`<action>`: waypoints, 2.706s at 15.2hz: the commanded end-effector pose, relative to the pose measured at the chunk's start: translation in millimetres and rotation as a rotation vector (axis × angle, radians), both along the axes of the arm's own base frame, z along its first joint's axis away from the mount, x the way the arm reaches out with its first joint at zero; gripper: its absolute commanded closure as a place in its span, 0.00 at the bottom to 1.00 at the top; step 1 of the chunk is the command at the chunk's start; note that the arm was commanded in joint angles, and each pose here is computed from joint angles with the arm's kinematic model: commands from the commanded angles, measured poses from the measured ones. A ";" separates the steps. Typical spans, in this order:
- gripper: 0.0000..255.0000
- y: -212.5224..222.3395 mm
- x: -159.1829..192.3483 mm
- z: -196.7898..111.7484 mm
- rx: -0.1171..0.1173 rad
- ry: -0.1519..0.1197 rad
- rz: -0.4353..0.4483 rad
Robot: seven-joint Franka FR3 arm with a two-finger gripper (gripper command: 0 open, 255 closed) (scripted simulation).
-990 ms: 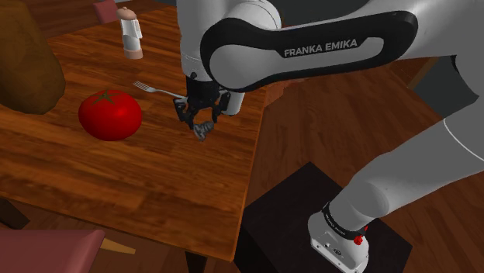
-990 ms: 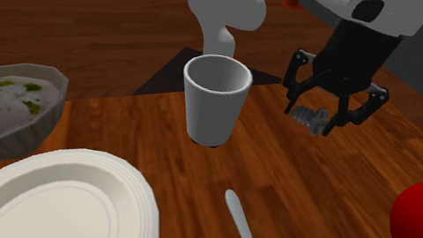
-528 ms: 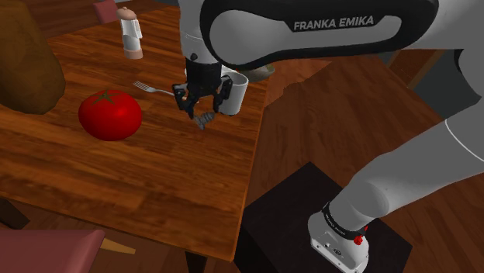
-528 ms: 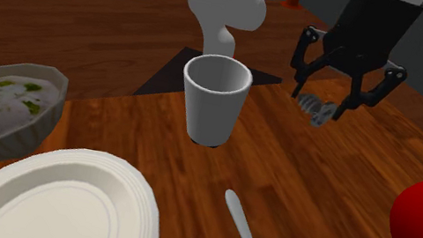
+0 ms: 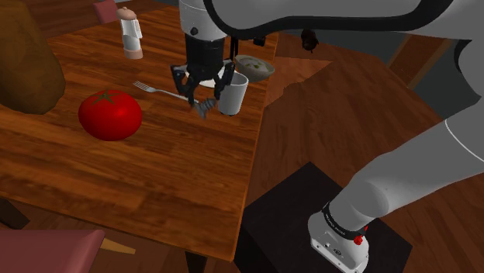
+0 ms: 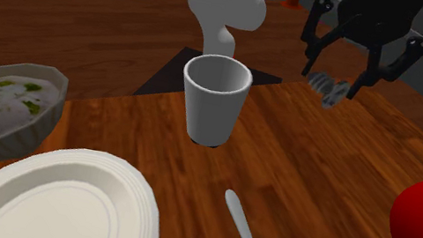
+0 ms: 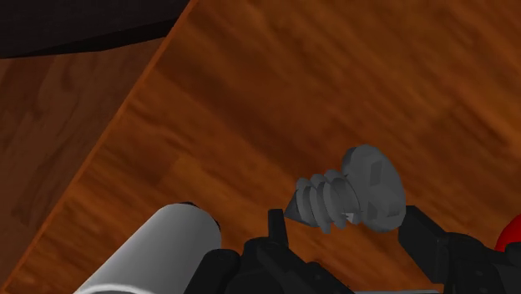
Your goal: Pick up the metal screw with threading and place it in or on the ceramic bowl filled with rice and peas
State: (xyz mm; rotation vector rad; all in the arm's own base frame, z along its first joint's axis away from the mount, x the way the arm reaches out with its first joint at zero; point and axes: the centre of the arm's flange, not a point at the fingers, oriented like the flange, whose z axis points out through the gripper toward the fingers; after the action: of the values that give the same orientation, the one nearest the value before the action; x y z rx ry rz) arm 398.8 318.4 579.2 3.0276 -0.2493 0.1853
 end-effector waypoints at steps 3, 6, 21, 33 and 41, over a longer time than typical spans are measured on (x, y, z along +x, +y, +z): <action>1.00 -1.2 -0.2 22.0 0.000 0.000 0.000; 1.00 -1.2 -0.2 37.8 0.000 0.000 0.000; 1.00 -125.6 74.7 52.4 0.000 0.000 0.000; 1.00 -261.4 156.3 49.9 0.000 0.000 0.000; 1.00 -351.8 210.8 48.2 0.000 0.000 0.000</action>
State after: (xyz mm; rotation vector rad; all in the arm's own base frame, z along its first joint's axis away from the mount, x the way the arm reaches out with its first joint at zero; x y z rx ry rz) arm 602.6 -21.0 629.5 3.0276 -0.2501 0.1842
